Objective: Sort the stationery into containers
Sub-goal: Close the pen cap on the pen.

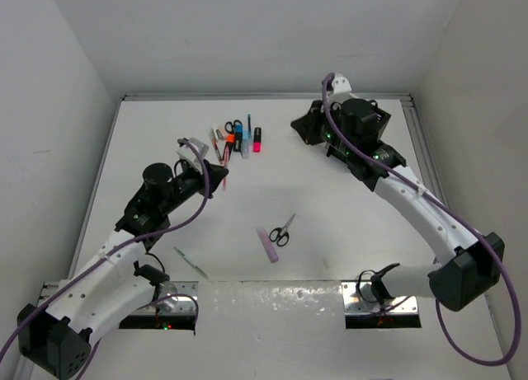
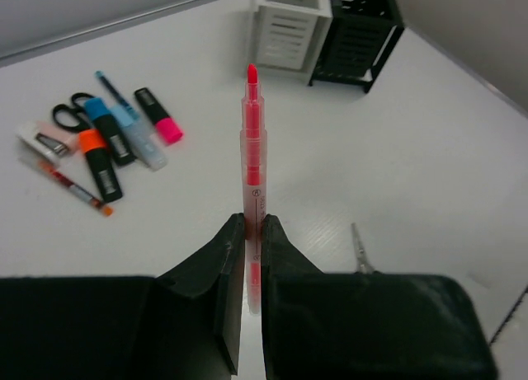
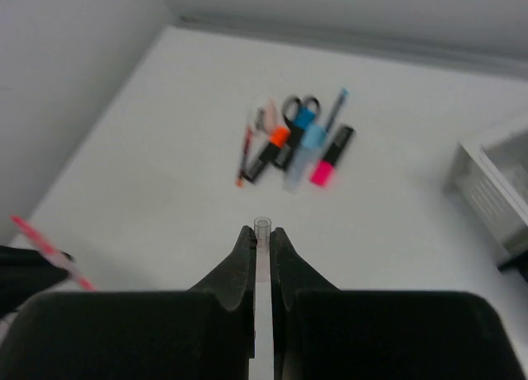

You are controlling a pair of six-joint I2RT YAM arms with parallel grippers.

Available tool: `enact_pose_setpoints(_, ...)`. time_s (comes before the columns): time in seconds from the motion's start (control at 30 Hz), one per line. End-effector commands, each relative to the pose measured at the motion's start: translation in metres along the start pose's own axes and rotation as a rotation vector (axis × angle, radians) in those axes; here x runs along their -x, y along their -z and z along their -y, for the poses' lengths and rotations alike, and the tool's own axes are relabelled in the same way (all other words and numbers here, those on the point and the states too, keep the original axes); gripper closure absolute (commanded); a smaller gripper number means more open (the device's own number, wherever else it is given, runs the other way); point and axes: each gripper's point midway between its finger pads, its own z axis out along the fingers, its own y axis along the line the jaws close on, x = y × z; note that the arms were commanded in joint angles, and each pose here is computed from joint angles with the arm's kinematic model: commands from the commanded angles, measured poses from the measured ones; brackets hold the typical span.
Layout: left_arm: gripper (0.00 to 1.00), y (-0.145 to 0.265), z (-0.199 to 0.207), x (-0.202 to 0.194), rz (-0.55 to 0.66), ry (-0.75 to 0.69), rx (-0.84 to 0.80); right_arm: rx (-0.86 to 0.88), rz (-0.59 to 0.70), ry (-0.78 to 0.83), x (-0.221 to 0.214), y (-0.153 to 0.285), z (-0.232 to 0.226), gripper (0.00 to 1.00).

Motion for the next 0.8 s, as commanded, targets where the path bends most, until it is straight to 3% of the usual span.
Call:
enact_pose_setpoints(0.0,1.00,-0.004,0.034,0.045,0.118,0.088,-0.150,0.194,0.170,-0.041,0.045,-0.008,-0.053,1.00)
enact_pose_setpoints(0.2,1.00,-0.009,0.037,0.053,0.137,0.153,-0.160,0.324,0.261,0.046,0.071,-0.009,-0.110,1.00)
enact_pose_setpoints(0.37,1.00,-0.014,0.041,0.052,0.158,0.159,-0.171,0.421,0.289,0.105,0.066,-0.008,-0.142,1.00)
enact_pose_setpoints(0.77,1.00,-0.016,0.045,0.043,0.154,0.191,-0.179,0.501,0.280,0.126,0.045,-0.023,-0.164,1.00)
